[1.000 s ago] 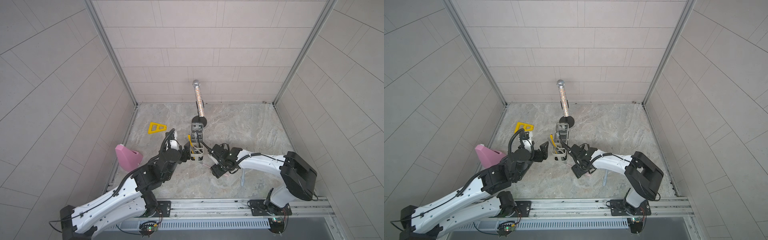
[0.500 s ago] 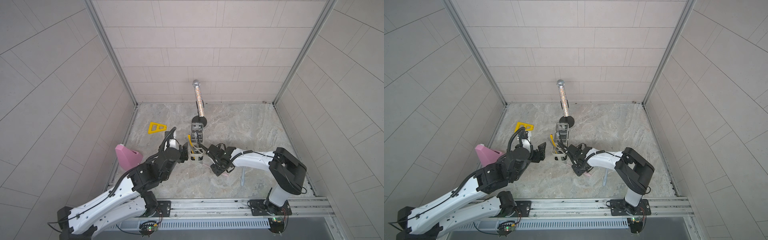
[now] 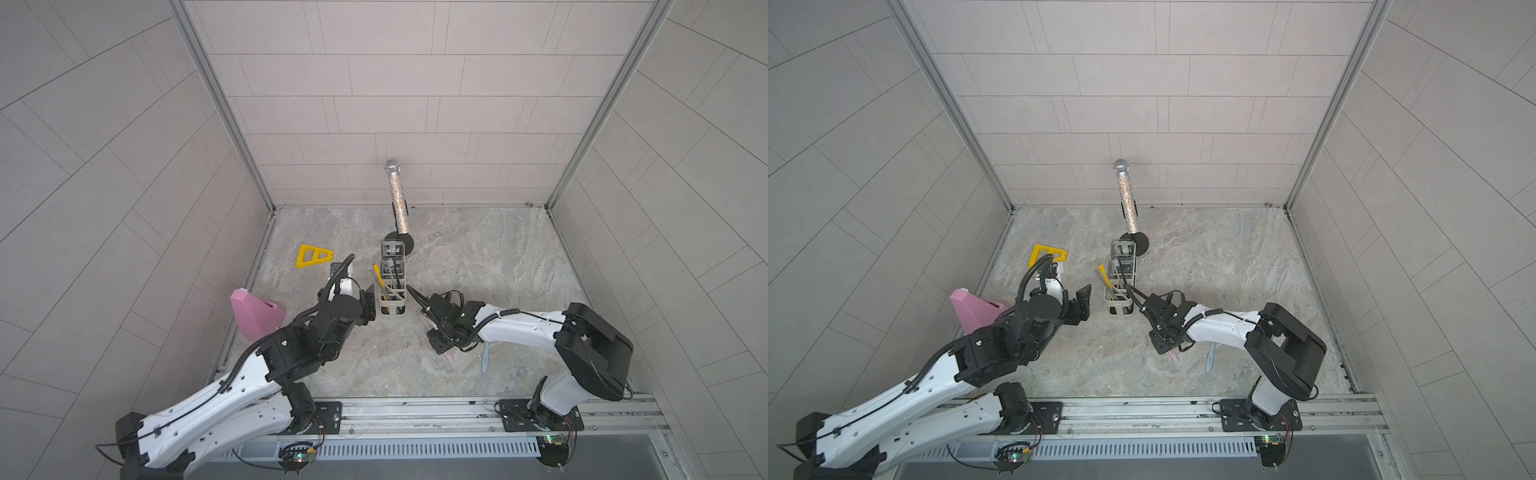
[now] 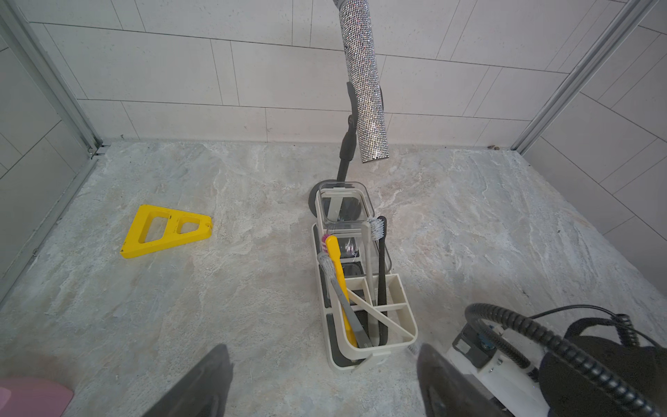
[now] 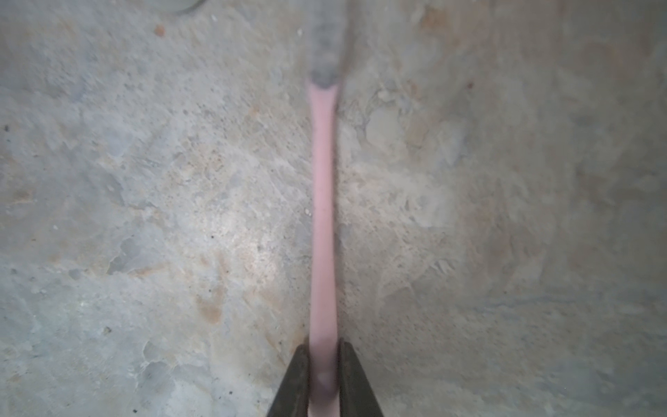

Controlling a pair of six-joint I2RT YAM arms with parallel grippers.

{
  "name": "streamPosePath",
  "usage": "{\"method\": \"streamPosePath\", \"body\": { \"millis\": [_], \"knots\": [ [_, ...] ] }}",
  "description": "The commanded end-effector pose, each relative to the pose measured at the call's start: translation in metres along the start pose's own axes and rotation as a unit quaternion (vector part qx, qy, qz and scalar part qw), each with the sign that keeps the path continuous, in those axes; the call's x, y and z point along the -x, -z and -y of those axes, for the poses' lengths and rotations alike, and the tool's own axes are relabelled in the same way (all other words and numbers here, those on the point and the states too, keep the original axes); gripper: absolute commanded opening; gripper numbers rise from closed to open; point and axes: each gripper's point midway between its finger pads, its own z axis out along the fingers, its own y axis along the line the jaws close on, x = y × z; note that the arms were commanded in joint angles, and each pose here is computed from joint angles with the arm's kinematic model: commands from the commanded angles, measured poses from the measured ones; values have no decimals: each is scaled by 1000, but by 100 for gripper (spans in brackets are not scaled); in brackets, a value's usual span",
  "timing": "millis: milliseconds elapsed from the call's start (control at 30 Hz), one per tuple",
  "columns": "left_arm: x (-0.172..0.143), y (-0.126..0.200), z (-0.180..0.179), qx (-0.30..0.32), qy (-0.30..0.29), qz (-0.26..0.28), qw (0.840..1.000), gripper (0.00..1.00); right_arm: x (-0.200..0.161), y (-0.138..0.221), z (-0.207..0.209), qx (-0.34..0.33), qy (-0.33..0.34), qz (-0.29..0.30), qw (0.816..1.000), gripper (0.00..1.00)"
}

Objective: Place the toothbrush into the toothbrush holder
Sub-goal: Pick up the toothbrush from the center of the board.

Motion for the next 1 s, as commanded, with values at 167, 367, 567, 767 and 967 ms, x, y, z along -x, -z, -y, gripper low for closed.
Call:
{"method": "streamPosePath", "body": {
  "millis": [167, 367, 567, 767, 967],
  "knots": [
    [8, 3, -5, 6, 16, 11, 1000, 84, -21, -10, 2, 6, -71, -38, 997, 18],
    [9, 6, -6, 3, 18, 11, 1000, 84, -18, -6, 19, -46, -61, -35, 996, 34],
    [10, 8, -6, 0, 28, 15, 999, 84, -34, -9, 32, -72, -57, -48, 995, 25],
    [10, 6, -3, -5, 32, 10, 999, 84, -41, -18, 21, -45, -63, -53, 996, 14],
    [10, 6, 3, -21, 47, 6, 999, 84, -27, -7, 5, 0, -71, -22, 997, 12]
  ]
}}
